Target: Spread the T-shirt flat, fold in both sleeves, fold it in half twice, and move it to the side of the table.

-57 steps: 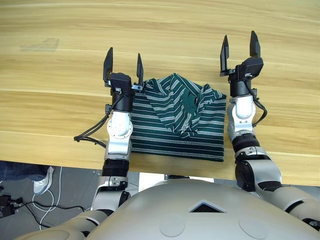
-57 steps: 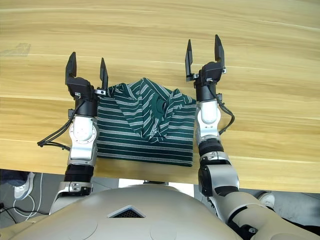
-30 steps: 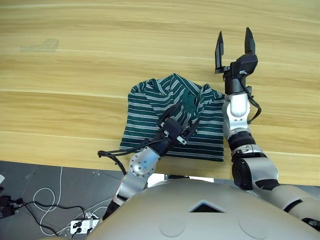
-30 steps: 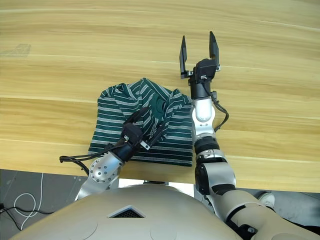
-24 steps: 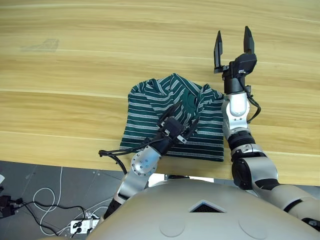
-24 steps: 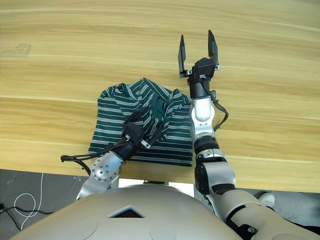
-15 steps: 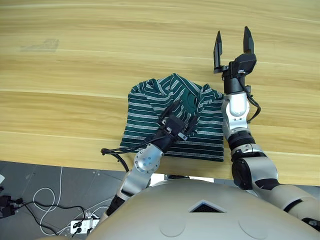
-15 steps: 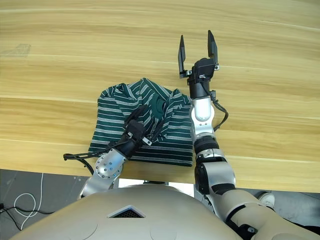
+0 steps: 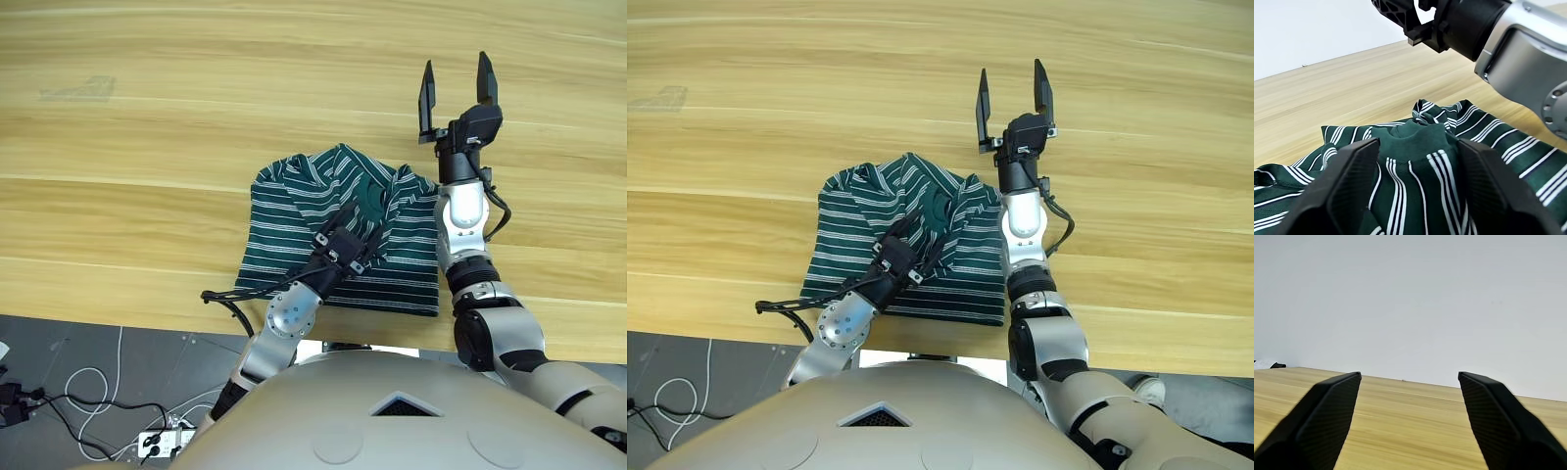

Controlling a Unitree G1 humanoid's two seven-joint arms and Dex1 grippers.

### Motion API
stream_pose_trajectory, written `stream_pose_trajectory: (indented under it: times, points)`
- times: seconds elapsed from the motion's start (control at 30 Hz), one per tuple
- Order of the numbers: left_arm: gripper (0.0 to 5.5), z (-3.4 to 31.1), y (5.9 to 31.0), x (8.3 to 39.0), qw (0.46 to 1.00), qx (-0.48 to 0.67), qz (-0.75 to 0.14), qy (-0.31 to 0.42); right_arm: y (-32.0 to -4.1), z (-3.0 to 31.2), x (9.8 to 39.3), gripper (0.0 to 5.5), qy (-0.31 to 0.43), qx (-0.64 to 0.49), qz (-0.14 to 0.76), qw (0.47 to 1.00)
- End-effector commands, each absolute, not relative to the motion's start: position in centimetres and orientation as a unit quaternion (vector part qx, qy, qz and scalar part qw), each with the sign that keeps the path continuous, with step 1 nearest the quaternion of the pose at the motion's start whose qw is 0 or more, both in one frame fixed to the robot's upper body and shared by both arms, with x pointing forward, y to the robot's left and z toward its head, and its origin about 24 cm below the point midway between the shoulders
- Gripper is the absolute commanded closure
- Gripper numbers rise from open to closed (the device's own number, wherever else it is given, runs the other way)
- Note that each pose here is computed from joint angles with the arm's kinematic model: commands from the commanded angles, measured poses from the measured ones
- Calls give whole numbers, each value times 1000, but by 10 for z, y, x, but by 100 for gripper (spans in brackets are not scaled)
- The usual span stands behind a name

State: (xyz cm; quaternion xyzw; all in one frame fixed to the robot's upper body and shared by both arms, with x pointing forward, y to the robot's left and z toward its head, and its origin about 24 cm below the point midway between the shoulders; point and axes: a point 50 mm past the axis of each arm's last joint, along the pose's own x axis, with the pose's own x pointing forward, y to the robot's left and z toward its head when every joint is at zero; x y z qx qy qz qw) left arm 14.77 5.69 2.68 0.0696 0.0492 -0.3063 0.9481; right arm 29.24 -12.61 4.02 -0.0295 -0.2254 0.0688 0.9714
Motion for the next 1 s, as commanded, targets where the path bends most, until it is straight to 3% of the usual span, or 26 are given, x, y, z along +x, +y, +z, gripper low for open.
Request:
stream_pose_trajectory:
  times: [0.03,0.47,1.0]
  points:
    - [331,25,54,149,950,61,-302,53,-127,43,296,181,-229,-33,68,971]
    - [541,20,59,153,955,66,-284,56,-126,43,296,181,-228,-34,69,971]
    - [548,40,90,180,963,115,-244,3,-127,39,293,181,-221,-33,73,972]
